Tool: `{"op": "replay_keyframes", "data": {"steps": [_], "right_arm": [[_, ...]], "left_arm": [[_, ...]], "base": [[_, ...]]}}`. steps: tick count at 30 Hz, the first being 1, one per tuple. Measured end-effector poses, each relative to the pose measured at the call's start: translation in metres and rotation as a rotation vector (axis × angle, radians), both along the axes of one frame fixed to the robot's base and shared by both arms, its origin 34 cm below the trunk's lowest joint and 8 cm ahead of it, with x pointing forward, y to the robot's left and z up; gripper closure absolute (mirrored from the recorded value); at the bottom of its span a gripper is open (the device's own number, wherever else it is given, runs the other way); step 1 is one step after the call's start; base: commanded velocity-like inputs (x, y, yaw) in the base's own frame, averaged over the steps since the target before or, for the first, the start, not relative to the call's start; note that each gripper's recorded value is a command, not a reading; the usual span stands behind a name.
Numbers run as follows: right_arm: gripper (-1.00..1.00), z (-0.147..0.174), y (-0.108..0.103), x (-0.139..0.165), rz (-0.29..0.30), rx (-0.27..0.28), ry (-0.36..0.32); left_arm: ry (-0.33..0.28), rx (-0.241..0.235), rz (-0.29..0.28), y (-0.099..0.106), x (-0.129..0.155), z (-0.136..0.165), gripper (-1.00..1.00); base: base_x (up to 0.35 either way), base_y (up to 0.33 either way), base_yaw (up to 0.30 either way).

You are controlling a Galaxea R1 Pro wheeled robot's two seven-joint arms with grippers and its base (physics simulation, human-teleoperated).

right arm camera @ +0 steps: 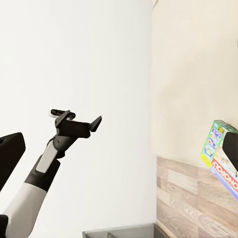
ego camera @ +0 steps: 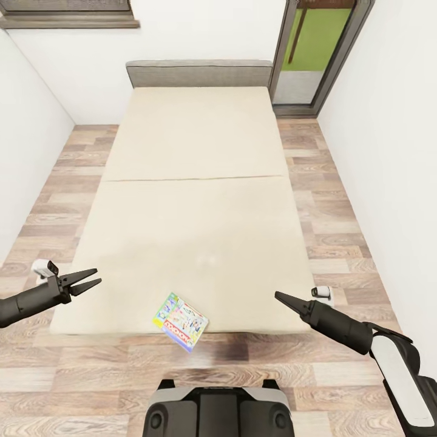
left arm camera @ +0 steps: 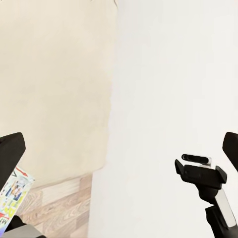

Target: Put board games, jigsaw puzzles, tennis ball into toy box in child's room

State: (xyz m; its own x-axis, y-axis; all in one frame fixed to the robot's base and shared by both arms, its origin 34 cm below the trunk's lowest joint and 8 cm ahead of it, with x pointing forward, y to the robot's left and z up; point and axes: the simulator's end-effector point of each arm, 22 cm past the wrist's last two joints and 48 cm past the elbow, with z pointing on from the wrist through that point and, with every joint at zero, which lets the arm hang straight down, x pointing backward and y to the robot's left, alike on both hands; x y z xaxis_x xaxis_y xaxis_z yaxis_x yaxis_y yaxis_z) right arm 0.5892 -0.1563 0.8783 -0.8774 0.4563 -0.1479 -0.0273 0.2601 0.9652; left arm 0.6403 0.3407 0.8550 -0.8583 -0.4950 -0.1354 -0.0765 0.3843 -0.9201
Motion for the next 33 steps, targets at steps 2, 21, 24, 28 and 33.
{"op": "replay_keyframes", "data": {"steps": [2, 21, 24, 28, 33], "right_arm": [[-1.0, 0.002, 0.0, 0.0, 0.0, 0.0, -0.003], [-1.0, 0.017, 0.001, 0.004, 0.0, 0.003, -0.034], [-1.0, 0.019, 0.001, 0.004, 0.0, 0.003, -0.038], [-1.0, 0.022, 0.001, 0.005, -0.001, 0.002, -0.046], [-1.0, 0.026, 0.001, 0.006, -0.001, 0.002, -0.054]], "left_arm": [[-0.003, 0.001, -0.001, 0.0, 0.0, 0.001, -1.0], [-0.027, 0.0, -0.021, -0.007, 0.002, 0.014, -1.0], [-0.033, 0.001, -0.021, -0.007, 0.002, 0.017, -1.0], [-0.041, 0.002, -0.022, -0.008, 0.003, 0.02, -1.0], [-0.049, 0.002, -0.022, -0.008, 0.004, 0.025, -1.0]], "base": [[0.0, 0.0, 0.0], [0.0, 0.0, 0.0], [0.0, 0.0, 0.0], [0.0, 0.0, 0.0], [0.0, 0.0, 0.0]]}}
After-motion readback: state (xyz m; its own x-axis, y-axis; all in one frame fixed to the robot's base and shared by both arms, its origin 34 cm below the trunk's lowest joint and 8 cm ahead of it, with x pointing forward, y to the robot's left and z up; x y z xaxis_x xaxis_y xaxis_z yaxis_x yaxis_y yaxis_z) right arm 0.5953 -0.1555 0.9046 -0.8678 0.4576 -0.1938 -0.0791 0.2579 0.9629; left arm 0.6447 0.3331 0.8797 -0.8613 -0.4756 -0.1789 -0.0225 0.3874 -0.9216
